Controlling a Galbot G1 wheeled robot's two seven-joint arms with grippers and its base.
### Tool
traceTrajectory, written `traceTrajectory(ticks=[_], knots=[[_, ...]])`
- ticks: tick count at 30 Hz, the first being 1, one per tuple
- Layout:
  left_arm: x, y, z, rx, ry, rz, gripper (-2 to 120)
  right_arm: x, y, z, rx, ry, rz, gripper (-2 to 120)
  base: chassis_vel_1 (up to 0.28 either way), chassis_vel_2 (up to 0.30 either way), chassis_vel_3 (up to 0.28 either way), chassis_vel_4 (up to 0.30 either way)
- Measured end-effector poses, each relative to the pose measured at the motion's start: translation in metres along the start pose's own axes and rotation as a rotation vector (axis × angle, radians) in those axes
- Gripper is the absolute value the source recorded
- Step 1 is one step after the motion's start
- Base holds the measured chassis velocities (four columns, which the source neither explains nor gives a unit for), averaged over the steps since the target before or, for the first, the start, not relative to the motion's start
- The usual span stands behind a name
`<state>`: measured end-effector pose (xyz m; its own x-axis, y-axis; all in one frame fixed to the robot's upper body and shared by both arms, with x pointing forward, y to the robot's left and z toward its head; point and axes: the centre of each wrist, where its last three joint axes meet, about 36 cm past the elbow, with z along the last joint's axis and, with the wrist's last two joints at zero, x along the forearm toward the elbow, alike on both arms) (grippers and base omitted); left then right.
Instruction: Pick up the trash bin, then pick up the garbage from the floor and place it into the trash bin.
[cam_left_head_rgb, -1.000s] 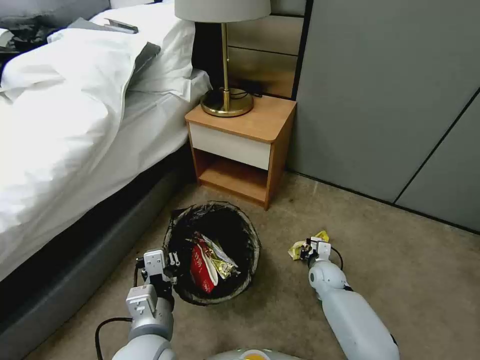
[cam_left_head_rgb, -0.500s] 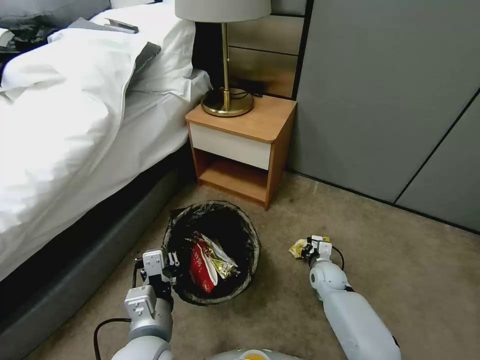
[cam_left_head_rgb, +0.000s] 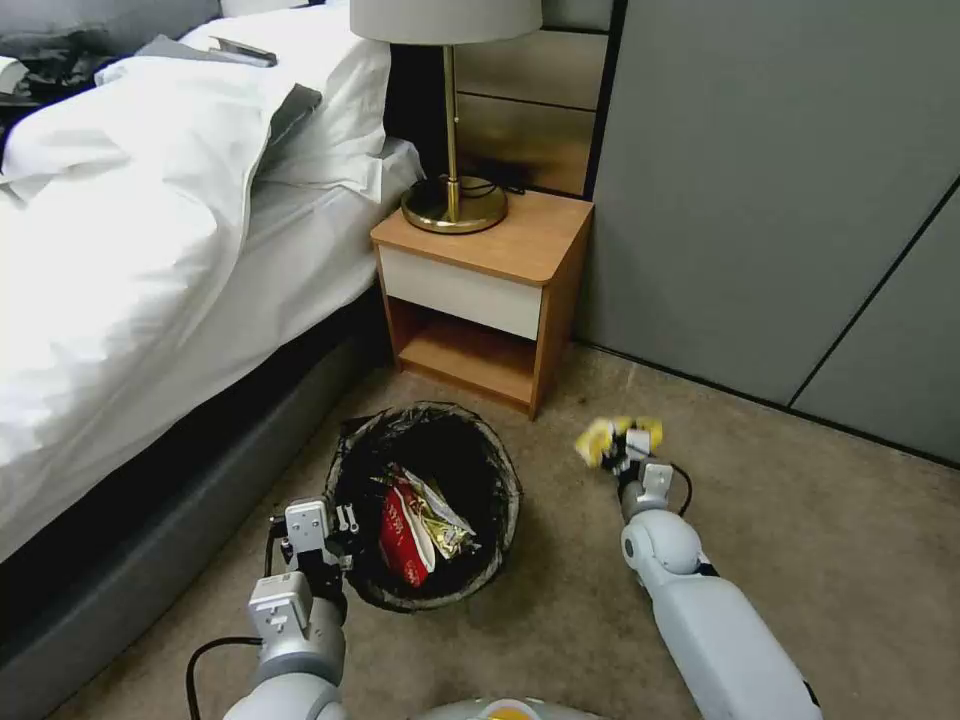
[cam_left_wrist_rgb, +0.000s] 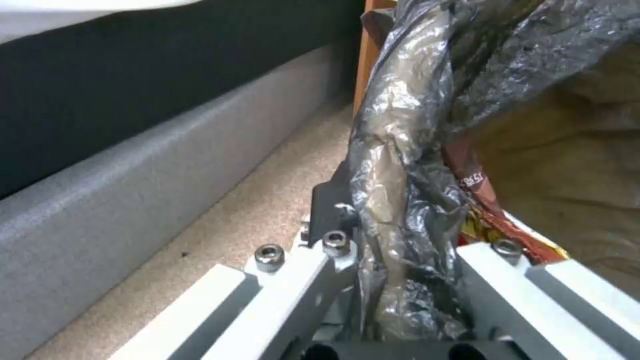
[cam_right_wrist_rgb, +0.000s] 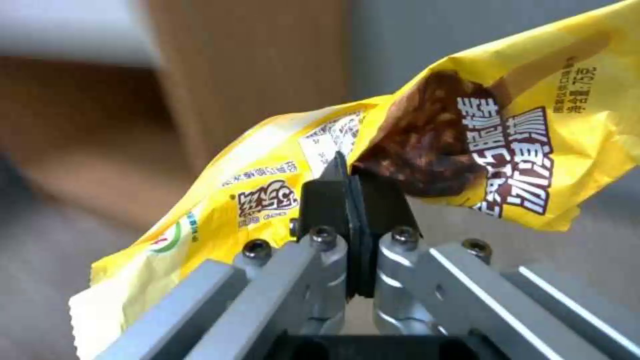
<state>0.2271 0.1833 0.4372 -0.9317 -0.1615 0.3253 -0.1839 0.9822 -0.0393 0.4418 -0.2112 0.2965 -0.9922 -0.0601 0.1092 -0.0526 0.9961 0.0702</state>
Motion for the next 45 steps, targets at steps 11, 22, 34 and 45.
traceTrajectory(ticks=[11,22,34,45], knots=[[-0.004,0.0,0.001,0.003,0.003,0.005,0,0.075,0.039,-0.107,0.031,-0.516,-0.539,0,0.0,0.0,0.0,0.0],[-0.006,0.0,0.001,0.006,0.004,0.007,0,0.134,0.071,-0.074,0.075,-0.465,-0.746,0,0.0,0.0,0.0,0.0],[-0.004,-0.002,0.001,0.008,0.009,0.007,0,0.136,0.09,-0.019,0.075,-0.355,-0.79,0,0.0,0.0,0.0,0.0],[-0.002,-0.005,0.002,0.009,0.013,0.011,0,0.132,0.095,0.011,0.098,-0.298,-0.78,2,0.0,0.0,0.0,0.0]])
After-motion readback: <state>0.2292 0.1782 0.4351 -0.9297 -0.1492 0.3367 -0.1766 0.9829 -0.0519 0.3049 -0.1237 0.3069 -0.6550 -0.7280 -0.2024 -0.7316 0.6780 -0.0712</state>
